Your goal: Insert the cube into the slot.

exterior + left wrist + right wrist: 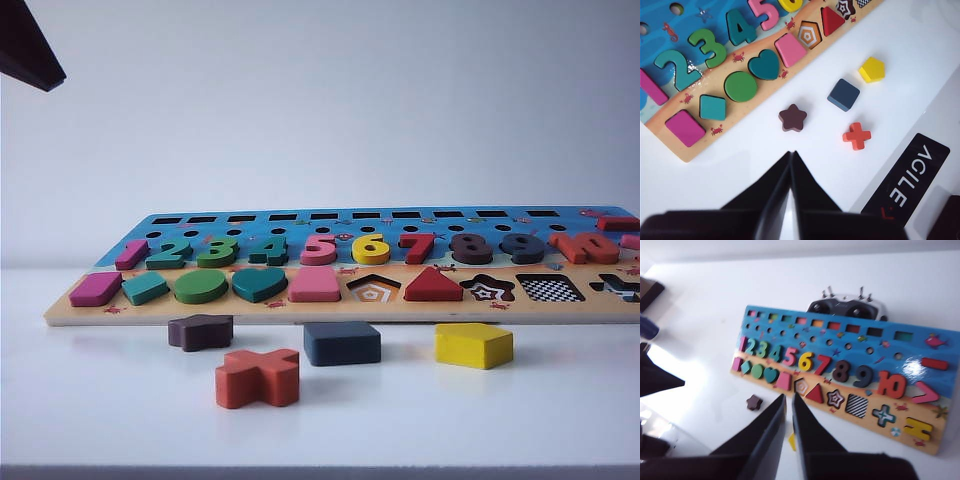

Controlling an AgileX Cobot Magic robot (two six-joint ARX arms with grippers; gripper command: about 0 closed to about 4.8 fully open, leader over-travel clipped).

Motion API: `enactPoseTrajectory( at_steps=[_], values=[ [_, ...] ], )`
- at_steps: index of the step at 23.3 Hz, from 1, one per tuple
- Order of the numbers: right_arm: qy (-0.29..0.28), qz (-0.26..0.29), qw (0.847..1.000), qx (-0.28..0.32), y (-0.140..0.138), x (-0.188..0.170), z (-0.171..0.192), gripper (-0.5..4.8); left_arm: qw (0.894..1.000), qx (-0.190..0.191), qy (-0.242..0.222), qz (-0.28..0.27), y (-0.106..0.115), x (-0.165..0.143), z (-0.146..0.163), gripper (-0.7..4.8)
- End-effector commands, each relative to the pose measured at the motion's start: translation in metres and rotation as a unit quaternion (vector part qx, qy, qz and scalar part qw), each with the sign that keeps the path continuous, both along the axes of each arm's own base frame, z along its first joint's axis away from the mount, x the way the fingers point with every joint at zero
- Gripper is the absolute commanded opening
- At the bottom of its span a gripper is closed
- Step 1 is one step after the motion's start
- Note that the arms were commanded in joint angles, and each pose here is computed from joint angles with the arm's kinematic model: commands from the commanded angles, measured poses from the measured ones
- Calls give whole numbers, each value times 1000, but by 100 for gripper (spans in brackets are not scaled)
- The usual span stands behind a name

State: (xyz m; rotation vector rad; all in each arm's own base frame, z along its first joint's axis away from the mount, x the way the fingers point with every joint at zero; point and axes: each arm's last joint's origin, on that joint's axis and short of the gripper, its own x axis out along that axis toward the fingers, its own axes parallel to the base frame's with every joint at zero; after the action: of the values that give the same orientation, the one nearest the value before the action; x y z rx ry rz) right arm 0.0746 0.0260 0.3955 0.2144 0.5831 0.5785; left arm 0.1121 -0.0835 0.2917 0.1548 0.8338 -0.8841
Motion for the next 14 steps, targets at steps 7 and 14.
enactPoseTrajectory(
  at_steps=[7,14],
  values=[
    [8,262,949,-173,81,35,-24,62,1000,-1,2,-5,0,0,1,10],
    [48,414,858,-299,151,46,-70,290,1000,-6,-14,-2,-1,3,2,10]
  ],
)
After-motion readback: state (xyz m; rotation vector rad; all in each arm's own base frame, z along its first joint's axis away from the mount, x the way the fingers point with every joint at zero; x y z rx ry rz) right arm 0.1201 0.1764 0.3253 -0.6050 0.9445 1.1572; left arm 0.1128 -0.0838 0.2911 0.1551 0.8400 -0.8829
